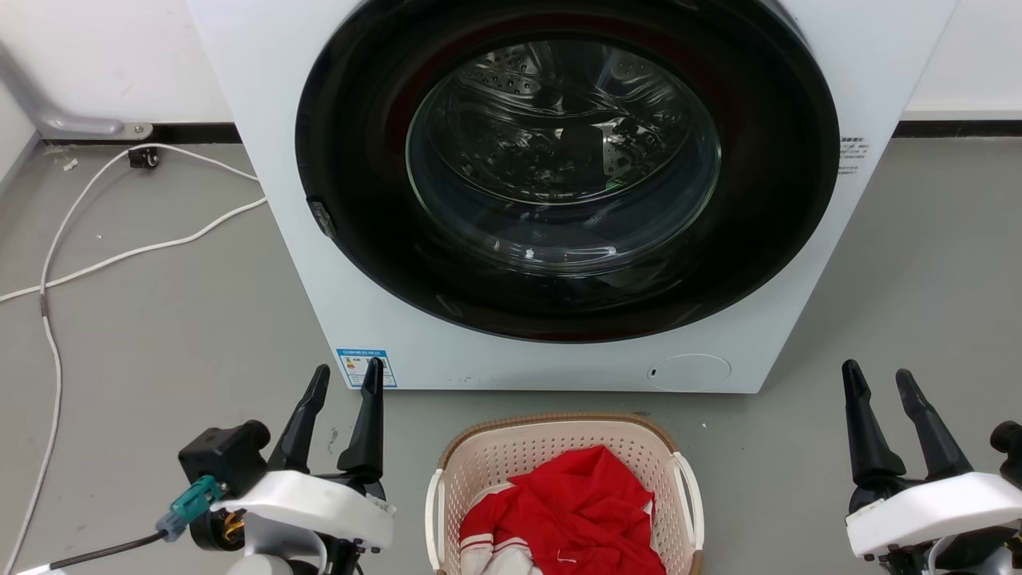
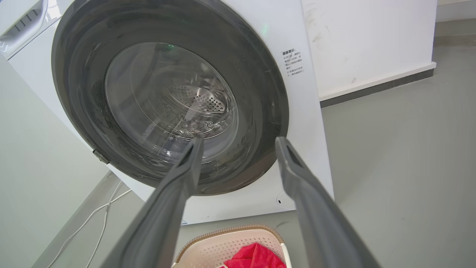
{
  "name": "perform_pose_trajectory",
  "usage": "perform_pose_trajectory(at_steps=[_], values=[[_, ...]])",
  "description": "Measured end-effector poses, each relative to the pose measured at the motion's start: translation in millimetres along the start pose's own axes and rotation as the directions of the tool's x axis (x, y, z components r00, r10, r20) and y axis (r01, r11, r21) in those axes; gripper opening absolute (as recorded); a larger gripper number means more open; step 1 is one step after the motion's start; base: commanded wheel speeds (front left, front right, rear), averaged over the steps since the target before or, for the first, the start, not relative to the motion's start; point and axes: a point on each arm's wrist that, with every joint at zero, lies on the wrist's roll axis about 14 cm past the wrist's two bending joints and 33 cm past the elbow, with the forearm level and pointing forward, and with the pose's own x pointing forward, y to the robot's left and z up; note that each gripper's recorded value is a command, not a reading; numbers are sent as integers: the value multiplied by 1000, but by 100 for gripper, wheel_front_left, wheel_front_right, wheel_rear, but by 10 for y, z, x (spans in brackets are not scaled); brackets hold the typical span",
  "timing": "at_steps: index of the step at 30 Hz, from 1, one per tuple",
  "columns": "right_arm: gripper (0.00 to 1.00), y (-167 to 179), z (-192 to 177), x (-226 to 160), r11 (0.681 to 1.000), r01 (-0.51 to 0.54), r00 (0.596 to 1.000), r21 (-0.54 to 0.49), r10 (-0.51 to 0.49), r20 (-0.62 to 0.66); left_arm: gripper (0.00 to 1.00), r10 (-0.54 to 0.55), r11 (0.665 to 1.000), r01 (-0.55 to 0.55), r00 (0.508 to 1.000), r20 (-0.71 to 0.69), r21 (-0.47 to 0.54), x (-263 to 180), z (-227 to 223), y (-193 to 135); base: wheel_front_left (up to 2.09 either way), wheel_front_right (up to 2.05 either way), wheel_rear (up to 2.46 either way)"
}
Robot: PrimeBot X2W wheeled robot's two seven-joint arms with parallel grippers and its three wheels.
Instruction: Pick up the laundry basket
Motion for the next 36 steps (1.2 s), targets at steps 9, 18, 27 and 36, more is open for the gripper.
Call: perform_pose_trajectory(at_steps=[9, 18, 27, 36], values=[[100, -7, 12, -26, 994, 3, 1000, -109, -5, -12, 100, -18, 995, 19, 1000, -10, 99, -2, -51, -44, 0, 0, 0], [100, -19, 30, -54, 982, 9, 1000, -191, -11, -14, 100, -23, 983, 26, 1000, -18, 183, -3, -97, -59, 0, 0, 0], [100, -9, 39, -71, 964, 7, 1000, -267, -11, -14, 100, -32, 966, 35, 999, -17, 256, 4, -111, -66, 0, 0, 0], [100, -4, 67, -56, 950, 8, 1000, -313, -8, 1, 100, -41, 948, 41, 999, -6, 315, 29, -98, -75, 0, 0, 0]])
